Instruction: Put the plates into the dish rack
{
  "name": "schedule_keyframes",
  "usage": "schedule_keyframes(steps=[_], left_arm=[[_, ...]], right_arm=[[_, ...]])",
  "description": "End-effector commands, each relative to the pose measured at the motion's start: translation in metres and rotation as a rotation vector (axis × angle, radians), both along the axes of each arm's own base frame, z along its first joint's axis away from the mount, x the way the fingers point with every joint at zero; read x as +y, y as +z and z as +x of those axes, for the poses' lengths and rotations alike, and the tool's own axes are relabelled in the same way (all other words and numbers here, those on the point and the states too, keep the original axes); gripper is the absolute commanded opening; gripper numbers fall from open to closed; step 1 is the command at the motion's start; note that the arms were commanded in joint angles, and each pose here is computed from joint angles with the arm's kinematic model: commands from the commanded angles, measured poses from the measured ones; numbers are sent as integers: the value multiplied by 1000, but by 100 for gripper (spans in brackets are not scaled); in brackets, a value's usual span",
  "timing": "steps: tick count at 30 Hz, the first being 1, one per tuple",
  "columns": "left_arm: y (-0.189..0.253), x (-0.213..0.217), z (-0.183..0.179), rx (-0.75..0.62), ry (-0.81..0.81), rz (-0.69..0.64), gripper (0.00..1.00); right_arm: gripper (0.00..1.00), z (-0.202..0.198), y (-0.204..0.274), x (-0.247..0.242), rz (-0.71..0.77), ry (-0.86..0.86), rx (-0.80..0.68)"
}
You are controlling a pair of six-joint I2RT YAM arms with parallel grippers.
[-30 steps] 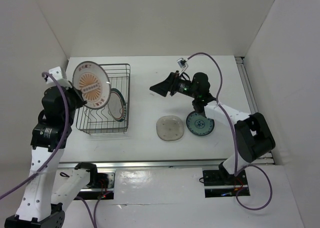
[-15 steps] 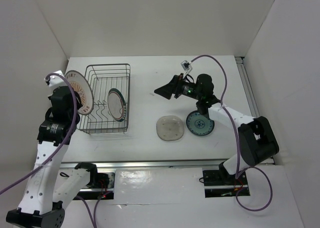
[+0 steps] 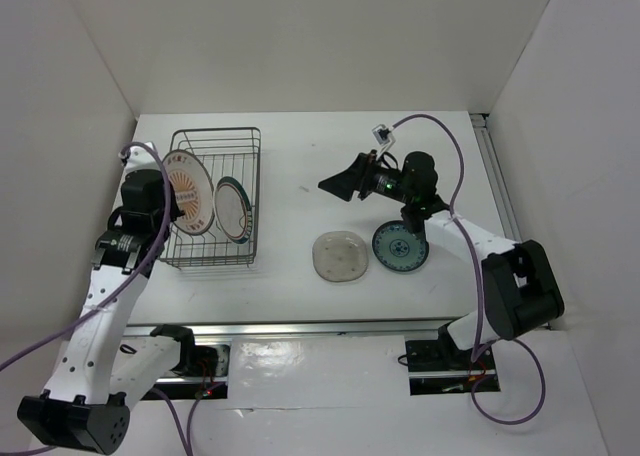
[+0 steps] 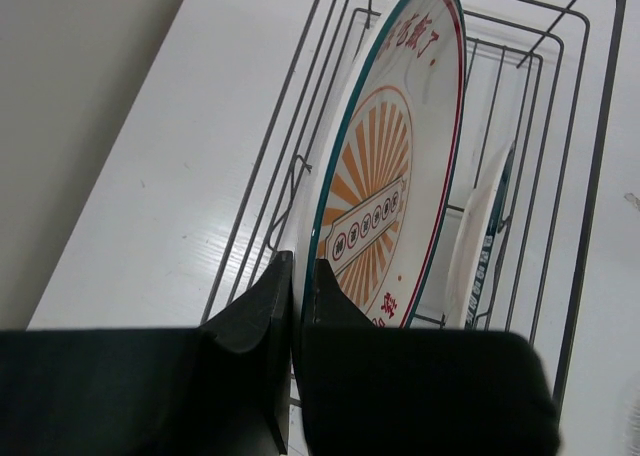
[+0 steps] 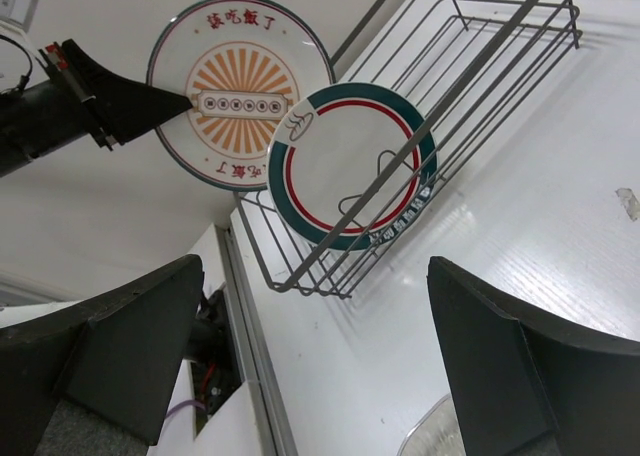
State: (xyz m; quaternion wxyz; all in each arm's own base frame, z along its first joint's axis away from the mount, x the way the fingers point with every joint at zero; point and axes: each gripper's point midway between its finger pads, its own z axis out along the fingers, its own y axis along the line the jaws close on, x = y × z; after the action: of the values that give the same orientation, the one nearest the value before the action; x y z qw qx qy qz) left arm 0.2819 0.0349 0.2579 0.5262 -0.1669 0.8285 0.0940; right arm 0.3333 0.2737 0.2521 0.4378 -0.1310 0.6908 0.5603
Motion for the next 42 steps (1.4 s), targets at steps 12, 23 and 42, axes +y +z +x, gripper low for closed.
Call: schedule_keyframes(steps=[12, 23, 42], left_arm=[[-1, -17, 32, -43, -63, -58, 0], [-6, -19, 37, -25, -66, -69, 0], [-16, -42, 46, 18, -169, -135, 20]], right_arm=[[100, -10, 22, -11, 36, 4, -84], [100, -13, 19, -15, 43, 4, -85], [100, -13, 12, -25, 42, -23, -67]])
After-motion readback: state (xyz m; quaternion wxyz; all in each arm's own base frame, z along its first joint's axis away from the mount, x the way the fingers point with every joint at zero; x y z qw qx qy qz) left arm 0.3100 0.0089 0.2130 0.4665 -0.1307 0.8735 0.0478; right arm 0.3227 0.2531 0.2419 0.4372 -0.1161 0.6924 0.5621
